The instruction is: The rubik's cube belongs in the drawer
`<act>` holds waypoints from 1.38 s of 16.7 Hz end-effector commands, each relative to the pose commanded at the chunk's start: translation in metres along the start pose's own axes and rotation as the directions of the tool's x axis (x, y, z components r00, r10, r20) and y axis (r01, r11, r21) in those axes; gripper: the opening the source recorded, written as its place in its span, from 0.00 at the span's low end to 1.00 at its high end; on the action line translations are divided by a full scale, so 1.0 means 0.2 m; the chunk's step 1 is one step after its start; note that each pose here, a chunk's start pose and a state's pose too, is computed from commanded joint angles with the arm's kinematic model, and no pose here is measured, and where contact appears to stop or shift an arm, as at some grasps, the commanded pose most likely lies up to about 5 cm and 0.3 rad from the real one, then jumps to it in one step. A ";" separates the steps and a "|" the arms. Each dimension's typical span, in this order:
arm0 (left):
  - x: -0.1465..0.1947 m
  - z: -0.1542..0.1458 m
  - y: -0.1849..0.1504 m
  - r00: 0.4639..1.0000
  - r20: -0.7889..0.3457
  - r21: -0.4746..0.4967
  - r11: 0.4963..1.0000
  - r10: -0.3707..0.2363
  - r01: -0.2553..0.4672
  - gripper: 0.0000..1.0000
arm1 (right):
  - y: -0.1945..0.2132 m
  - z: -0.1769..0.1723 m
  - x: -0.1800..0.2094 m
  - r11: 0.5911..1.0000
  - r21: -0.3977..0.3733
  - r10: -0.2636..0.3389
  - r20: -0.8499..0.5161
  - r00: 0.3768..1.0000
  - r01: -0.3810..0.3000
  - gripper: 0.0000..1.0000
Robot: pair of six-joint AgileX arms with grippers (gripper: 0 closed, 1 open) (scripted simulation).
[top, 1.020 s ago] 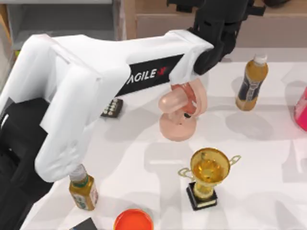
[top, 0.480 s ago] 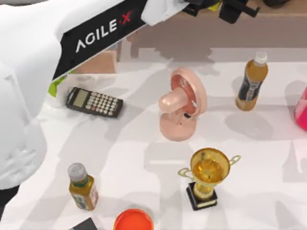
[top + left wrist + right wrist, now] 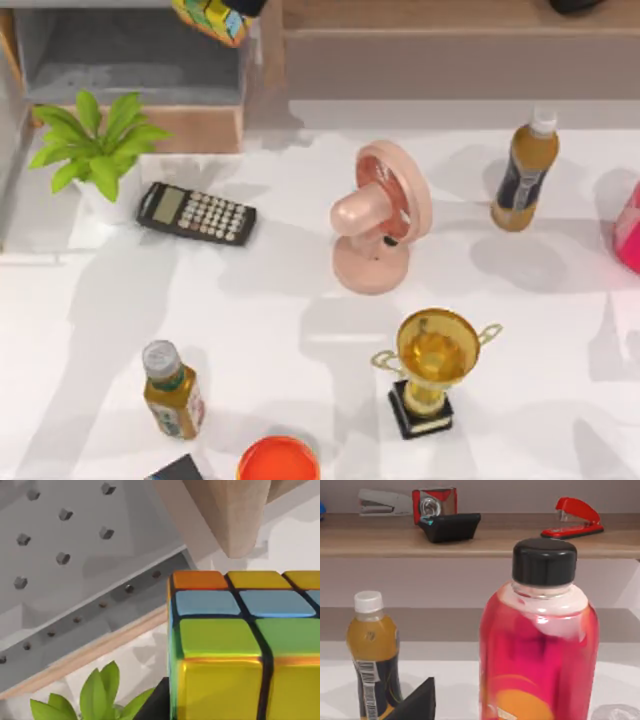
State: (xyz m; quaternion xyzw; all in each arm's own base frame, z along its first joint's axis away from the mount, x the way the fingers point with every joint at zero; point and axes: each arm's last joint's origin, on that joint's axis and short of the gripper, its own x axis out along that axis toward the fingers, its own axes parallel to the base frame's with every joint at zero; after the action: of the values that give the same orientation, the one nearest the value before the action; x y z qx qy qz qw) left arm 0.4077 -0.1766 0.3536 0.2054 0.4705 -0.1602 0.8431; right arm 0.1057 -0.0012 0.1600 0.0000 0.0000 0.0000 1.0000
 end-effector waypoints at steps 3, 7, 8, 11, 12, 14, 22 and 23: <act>0.02 -0.14 0.43 0.990 -0.142 -0.123 0.992 0.017 -0.034 0.00 | 0.00 0.00 0.00 1.000 0.000 0.000 0.000 1.000 0.000 1.00; 0.15 -0.41 0.97 0.954 -0.301 -0.298 0.950 -0.002 -0.092 0.00 | 0.00 0.00 0.00 1.000 0.000 0.000 0.000 1.000 0.000 1.00; 0.21 -0.50 1.08 0.943 -0.333 -0.335 0.937 -0.017 -0.102 0.00 | 0.00 0.00 0.00 1.000 0.000 0.000 0.000 1.000 0.000 1.00; 0.42 -0.75 1.36 0.909 -0.408 -0.425 0.898 -0.079 -0.113 0.00 | 0.00 0.00 0.00 1.000 0.000 0.000 0.000 1.000 0.000 1.00; 0.50 -0.82 1.42 0.899 -0.426 -0.446 0.888 -0.104 -0.109 0.00 | 0.00 0.00 0.00 1.000 0.000 0.000 0.000 1.000 0.000 1.00; 0.64 -0.94 1.49 0.879 -0.452 -0.474 0.876 -0.153 -0.092 0.00 | 0.00 0.00 0.00 1.000 0.000 0.000 0.000 1.000 0.000 1.00; 0.79 -1.01 1.51 0.861 -0.469 -0.485 0.872 -0.199 -0.062 0.00 | 0.00 0.00 0.00 1.000 0.000 0.000 0.000 1.000 0.000 1.00; 0.79 -1.01 1.51 0.861 -0.469 -0.485 0.872 -0.199 -0.062 0.00 | 0.00 0.00 0.00 1.000 0.000 0.000 0.000 1.000 0.000 1.00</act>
State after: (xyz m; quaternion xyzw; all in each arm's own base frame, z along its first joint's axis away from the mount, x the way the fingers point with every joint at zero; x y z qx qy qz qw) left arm 0.4797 0.1727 0.1815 0.0050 0.7062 -0.0088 0.7079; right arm 0.1057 -0.0012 0.1600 0.0000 0.0000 0.0000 1.0000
